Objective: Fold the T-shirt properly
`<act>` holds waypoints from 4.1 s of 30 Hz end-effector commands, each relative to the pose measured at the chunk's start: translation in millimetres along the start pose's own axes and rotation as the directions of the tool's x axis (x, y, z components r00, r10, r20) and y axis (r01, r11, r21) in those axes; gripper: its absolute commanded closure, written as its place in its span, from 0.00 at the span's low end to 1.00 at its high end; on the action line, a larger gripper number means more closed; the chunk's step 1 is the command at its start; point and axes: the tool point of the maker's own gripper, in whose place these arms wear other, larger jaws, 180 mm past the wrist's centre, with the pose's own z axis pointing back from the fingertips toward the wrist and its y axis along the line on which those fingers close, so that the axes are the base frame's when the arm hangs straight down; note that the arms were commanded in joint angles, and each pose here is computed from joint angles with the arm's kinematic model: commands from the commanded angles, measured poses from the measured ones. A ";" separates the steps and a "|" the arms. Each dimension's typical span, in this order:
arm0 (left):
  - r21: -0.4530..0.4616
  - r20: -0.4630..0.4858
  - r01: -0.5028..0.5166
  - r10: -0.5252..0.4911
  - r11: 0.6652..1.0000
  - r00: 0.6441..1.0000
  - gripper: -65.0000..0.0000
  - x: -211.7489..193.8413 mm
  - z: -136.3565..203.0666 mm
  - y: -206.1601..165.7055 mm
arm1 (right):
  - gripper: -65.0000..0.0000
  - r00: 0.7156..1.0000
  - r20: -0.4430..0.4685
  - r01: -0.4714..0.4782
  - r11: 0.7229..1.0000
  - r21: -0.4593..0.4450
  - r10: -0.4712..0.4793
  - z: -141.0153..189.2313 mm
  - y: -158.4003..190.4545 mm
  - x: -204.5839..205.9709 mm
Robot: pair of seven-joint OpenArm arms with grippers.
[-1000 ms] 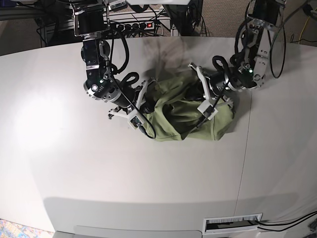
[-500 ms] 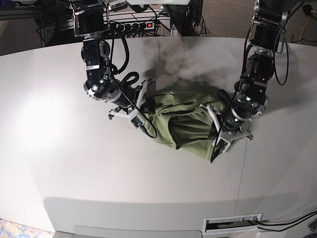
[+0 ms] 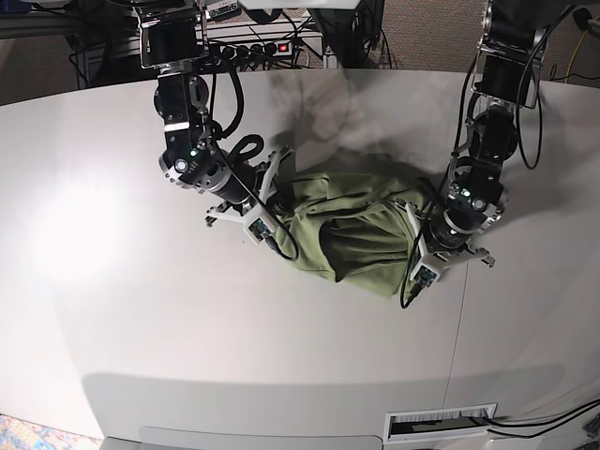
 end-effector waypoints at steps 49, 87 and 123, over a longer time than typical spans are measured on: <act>-0.263 0.155 -0.097 0.141 0.960 0.978 1.00 54.3 67.4 -32.8 | 1.00 0.994 0.109 0.017 0.984 -0.175 0.002 -1.3 -65.1 118.2; 0.007 0.167 -0.073 0.071 0.997 0.983 1.00 6.0 -30.1 17.7 | 1.00 0.984 -0.073 0.136 0.955 -0.262 -0.160 106.8 -61.2 -22.5; -0.204 0.214 -0.055 0.100 0.977 0.972 1.00 23.2 117.6 -67.0 | 1.00 0.944 -0.141 0.293 0.955 -0.053 -0.298 108.0 4.4 -57.8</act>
